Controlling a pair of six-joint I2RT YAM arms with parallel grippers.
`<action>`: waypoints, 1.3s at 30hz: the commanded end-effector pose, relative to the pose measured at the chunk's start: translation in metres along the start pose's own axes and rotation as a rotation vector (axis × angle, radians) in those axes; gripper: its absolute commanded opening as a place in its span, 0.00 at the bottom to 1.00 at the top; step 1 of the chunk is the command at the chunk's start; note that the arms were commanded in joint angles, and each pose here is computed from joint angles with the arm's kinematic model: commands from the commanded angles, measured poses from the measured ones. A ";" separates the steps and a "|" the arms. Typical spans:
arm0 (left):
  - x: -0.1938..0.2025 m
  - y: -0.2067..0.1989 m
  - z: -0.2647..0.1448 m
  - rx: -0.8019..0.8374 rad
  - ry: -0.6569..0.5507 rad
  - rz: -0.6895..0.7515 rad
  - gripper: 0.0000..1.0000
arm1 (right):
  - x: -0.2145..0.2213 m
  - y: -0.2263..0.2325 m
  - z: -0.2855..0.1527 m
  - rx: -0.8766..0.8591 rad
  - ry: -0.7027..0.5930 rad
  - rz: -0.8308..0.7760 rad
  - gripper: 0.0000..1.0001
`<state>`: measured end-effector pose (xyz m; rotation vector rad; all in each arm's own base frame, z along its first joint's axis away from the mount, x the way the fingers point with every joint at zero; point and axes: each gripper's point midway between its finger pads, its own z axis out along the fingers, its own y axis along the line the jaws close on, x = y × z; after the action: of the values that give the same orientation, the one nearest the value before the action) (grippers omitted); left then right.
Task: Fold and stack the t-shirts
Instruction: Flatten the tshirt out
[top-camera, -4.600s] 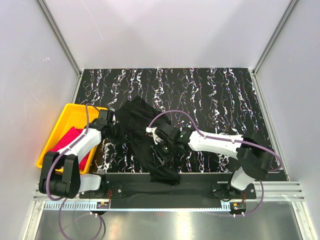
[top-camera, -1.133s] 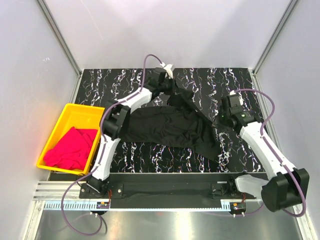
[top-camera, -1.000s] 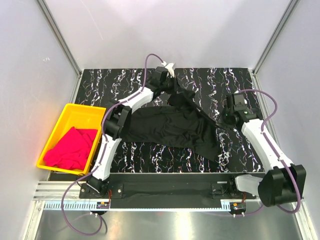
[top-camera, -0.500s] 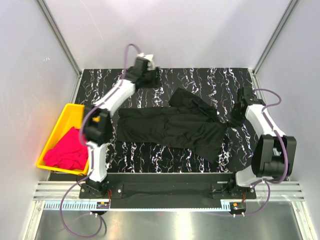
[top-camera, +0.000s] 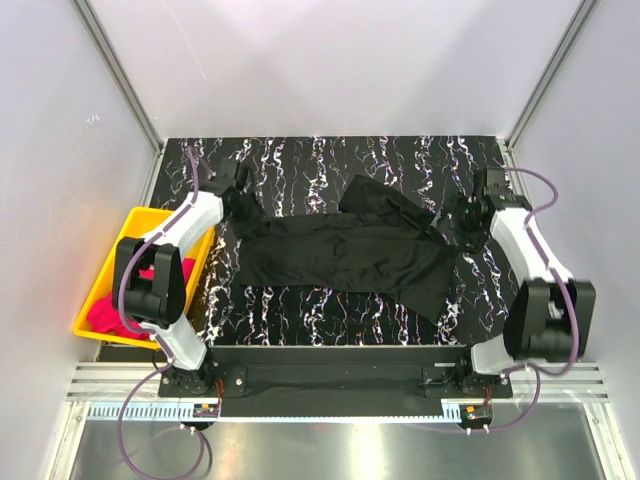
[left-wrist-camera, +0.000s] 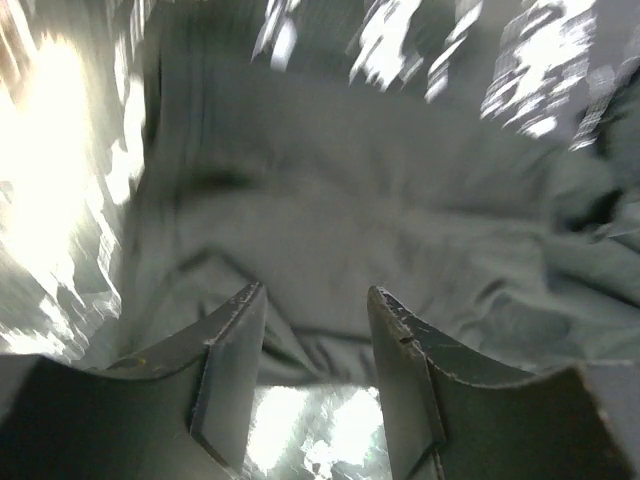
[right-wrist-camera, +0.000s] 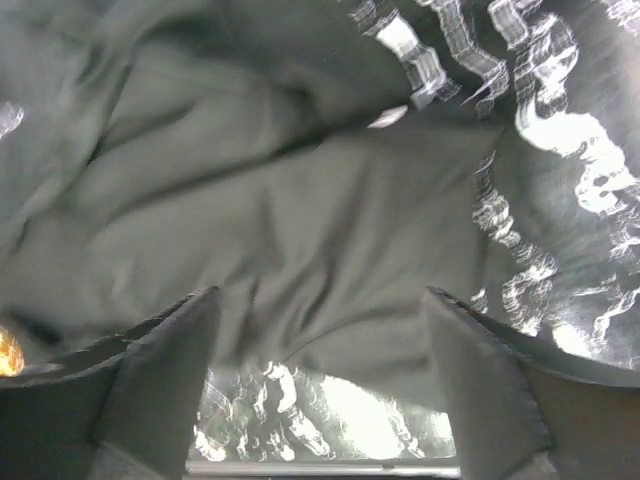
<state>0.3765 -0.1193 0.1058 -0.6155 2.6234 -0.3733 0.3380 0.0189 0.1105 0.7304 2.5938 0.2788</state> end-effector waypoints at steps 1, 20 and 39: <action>0.032 0.001 0.008 -0.028 0.099 -0.215 0.51 | 0.024 0.017 -0.030 -0.127 0.002 0.010 0.92; 0.047 0.051 0.049 -0.303 0.073 -0.395 0.40 | 0.090 -0.012 -0.037 -0.105 0.092 0.238 0.88; 0.037 0.068 0.034 -0.333 0.022 -0.297 0.11 | 0.110 -0.032 -0.010 -0.004 0.200 0.233 0.82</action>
<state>0.3311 -0.0953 0.0187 -1.2064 2.6955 -0.0471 0.2383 0.0556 0.0806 1.0426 2.6601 0.4951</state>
